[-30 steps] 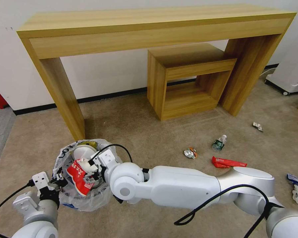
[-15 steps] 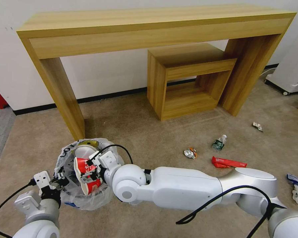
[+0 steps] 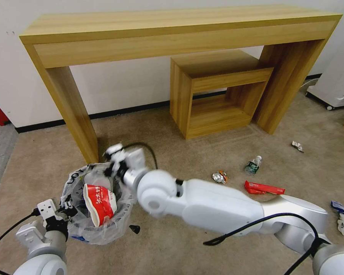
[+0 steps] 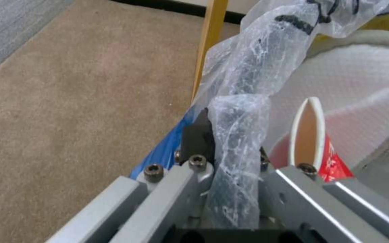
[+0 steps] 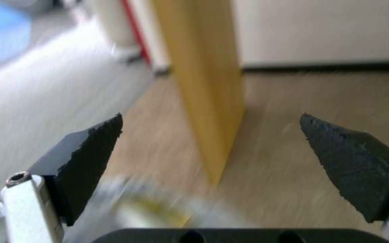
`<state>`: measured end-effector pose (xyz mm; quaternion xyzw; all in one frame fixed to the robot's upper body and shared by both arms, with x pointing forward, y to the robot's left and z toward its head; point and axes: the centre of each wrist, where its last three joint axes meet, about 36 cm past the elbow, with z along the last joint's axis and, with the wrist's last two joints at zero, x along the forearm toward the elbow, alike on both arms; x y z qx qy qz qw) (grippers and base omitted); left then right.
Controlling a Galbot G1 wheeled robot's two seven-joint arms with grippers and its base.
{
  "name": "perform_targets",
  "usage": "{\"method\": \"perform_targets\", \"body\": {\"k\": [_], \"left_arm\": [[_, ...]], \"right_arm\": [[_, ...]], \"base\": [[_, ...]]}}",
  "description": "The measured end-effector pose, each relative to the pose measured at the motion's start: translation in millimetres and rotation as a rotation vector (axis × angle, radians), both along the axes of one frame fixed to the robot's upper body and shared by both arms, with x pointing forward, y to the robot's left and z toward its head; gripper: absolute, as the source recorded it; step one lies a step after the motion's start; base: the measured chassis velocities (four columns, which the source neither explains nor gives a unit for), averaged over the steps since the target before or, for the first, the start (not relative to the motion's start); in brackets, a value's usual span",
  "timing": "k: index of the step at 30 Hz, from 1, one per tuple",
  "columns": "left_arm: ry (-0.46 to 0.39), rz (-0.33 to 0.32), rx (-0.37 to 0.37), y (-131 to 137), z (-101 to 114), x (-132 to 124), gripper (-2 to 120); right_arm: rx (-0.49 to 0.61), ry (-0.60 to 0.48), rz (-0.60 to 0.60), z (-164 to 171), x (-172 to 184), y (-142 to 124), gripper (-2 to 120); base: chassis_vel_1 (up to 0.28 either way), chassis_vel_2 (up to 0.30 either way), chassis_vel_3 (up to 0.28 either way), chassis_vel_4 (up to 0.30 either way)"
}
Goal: Pick up the trash bin and place the garbage on the floor into it.
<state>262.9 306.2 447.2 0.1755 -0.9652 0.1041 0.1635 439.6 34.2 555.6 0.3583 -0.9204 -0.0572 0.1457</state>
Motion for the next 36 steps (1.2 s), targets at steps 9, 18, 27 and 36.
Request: {"method": "perform_targets", "body": {"k": [9,18,27,36], "left_arm": [[0.004,0.004,0.002,1,1,0,1],[-0.005,0.012,0.014,1,7,-5,1],[-0.007,0.010,0.021,0,8,-5,1],[-0.011,-0.005,0.027,-1,11,-6,1]], "right_arm": [[0.207,-0.153,-0.270,15,50,-100,100],[0.287,-0.247,-0.533,22,51,-223,100],[0.269,-0.273,-0.723,-4,10,-297,100],[0.205,-0.245,-0.870,-36,-26,-338,100]], "base": [[0.000,0.000,0.000,0.000],[0.000,0.000,0.000,0.000],[0.000,0.000,0.000,0.000],[0.000,0.000,0.000,0.000]]}}
